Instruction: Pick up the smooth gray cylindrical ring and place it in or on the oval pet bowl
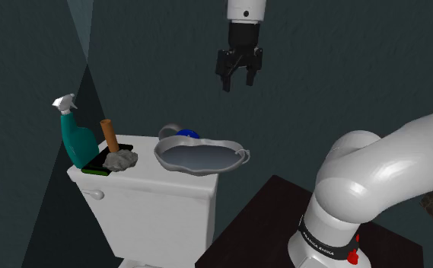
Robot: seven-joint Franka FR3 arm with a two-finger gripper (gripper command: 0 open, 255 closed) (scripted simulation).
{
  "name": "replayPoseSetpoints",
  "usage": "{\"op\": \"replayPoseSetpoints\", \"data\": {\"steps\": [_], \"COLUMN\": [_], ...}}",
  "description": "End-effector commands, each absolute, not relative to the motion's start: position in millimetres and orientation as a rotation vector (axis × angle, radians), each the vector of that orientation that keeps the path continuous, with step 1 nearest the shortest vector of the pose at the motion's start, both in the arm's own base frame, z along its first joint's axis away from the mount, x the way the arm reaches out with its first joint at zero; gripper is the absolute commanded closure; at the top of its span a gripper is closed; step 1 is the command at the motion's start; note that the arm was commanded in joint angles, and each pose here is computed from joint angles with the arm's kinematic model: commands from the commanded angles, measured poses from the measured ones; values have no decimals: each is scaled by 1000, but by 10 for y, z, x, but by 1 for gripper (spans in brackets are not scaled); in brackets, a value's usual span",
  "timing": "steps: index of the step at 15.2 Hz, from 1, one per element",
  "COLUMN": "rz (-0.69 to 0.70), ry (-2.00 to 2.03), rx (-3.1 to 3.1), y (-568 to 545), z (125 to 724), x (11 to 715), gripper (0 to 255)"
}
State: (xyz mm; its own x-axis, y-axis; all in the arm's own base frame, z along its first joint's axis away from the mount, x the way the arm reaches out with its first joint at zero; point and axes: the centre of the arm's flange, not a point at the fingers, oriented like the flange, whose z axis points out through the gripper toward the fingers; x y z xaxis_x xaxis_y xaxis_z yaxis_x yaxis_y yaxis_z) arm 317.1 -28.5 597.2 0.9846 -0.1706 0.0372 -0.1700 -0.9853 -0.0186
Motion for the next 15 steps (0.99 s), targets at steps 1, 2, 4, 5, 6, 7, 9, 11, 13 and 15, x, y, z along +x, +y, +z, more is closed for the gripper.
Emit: {"op": "replayPoseSetpoints", "data": {"steps": [1,2,4,5,6,7,9,11,13,15], "rz": [-60,-66,-78,-83,-89,-95,-106,-117,-129,-140], "ry": [267,229,153,114,76,38,-39,-116,-192,-269], "rx": [-3114,-3118,-3124,-3126,-3127,-3129,-3130,-3129,-3126,-3121], "y": [-285,-282,-267,-256,-243,-227,-188,-139,-81,-14], "z": [5972,5896,5747,5673,5599,5526,5380,5235,5092,4951], "x": [3171,3274,3481,3585,3688,3791,3998,4203,4407,4608], "gripper": [0,0,0,0,0,0,0,0,0,0]}}
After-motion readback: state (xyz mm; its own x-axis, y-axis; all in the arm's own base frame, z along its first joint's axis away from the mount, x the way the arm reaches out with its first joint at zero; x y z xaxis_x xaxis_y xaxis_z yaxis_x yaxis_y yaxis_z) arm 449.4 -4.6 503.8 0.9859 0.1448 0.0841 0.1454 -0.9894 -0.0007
